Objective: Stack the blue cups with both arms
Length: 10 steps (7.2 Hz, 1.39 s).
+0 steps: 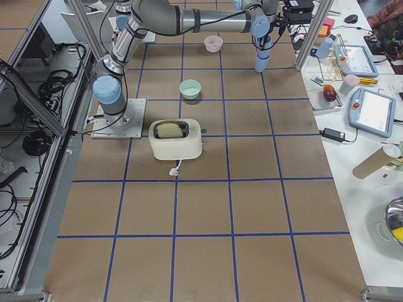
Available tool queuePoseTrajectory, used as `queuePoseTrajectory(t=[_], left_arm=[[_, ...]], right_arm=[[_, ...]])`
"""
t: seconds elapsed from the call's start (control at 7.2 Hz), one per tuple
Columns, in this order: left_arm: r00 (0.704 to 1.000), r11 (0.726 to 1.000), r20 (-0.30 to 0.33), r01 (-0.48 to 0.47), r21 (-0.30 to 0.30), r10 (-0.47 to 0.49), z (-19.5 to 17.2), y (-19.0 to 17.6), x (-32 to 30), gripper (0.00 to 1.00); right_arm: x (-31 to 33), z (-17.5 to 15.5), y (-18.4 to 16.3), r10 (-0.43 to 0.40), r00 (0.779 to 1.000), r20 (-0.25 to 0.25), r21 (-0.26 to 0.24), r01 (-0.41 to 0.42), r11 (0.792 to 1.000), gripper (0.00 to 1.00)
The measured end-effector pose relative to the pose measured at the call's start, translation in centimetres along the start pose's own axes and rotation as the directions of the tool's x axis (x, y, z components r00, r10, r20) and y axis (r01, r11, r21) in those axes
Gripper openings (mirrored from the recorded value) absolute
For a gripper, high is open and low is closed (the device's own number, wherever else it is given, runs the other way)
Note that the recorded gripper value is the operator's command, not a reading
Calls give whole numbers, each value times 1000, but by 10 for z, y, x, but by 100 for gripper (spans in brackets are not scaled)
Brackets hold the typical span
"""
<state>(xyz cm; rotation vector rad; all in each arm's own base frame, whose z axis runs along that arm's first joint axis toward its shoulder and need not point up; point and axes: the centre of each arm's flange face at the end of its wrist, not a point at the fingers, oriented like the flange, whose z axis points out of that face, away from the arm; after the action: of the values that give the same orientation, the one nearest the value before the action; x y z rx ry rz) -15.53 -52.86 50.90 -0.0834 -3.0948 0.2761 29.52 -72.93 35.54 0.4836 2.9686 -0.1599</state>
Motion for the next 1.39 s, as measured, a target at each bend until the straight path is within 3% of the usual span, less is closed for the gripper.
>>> queuePoseTrajectory(t=[1.11, 1.25, 1.39], left_arm=[[1000, 1000, -1, 1, -1, -1, -1, 3, 0, 100], [1000, 1000, -1, 2, -1, -2, -1, 3, 0, 100], [1000, 1000, -1, 2, 0, -2, -1, 3, 0, 100]], right_arm=[[-3, 8, -2, -2, 1000, 15, -13, 2, 1000, 2], [-3, 10, -2, -2, 1000, 15, -15, 2, 1000, 35], [-3, 13, -3, -1, 1000, 13, -17, 1, 1000, 80]])
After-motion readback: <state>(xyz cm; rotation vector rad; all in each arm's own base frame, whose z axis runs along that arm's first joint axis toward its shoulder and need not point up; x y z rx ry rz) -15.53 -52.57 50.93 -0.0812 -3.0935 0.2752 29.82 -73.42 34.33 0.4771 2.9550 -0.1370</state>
